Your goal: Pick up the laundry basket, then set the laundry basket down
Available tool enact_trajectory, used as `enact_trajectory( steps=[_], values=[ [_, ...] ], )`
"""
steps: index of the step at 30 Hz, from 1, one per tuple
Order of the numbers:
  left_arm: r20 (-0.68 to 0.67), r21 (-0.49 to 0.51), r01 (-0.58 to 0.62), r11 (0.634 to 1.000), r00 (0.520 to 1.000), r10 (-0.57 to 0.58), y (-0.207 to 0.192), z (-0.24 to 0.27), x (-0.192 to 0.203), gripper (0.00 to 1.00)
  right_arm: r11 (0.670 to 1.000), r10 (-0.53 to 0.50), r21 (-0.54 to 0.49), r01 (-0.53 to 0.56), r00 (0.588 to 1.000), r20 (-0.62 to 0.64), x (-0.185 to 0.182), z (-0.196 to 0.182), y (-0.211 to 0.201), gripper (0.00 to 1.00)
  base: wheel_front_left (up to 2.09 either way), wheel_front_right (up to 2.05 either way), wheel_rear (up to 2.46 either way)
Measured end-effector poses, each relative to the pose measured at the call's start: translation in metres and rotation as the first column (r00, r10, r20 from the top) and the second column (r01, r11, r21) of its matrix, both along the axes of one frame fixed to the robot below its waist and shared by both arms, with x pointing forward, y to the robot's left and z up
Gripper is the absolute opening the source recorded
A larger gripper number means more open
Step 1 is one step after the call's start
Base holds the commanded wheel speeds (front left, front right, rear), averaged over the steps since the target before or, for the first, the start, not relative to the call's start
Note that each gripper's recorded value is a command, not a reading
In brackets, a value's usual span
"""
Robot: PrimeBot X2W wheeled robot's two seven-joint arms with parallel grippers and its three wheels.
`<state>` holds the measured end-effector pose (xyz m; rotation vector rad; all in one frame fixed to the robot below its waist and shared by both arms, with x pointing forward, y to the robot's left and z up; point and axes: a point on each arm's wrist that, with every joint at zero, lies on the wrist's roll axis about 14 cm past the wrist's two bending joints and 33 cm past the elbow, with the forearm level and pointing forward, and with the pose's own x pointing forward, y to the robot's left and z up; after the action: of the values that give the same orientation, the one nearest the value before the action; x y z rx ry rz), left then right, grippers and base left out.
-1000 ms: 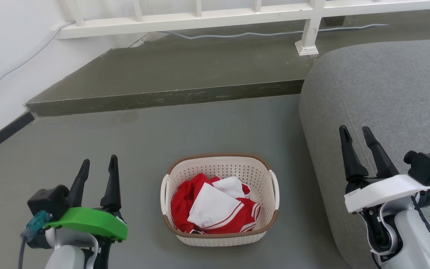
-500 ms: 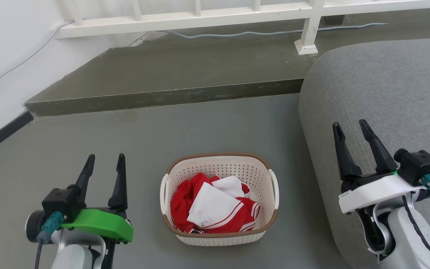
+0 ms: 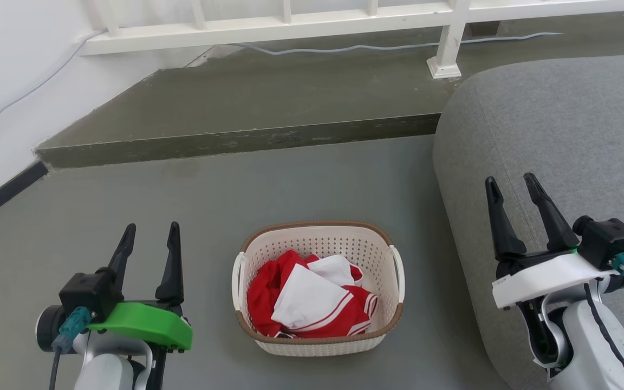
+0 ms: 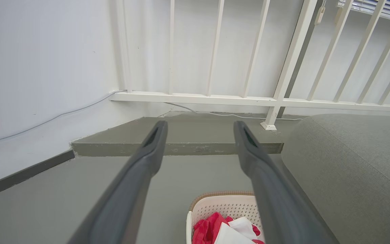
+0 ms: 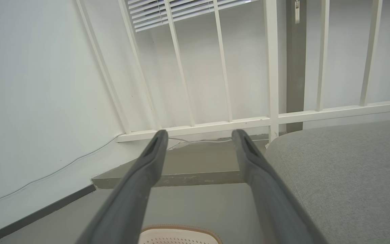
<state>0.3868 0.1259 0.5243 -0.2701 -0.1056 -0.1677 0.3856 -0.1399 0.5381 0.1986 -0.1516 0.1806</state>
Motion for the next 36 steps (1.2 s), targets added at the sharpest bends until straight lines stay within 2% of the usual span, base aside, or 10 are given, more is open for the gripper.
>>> enact_trajectory(
  steps=[14, 36],
  values=[
    [-0.005, 0.008, 0.004, 1.000, 1.000, -0.004, 0.000, -0.003, 0.003, 1.00, 1.000, -0.010, -0.006, 0.009, 1.000, -0.019, 0.002, -0.007, -0.001, 1.00, 0.00, 0.00, 0.00],
    [-0.053, -0.006, 0.042, 0.999, 0.998, -0.042, -0.011, -0.025, 0.036, 1.00, 1.000, -0.026, 0.006, 0.027, 0.990, -0.140, 0.022, -0.051, -0.005, 1.00, 0.00, 0.00, 0.00]
  ],
)
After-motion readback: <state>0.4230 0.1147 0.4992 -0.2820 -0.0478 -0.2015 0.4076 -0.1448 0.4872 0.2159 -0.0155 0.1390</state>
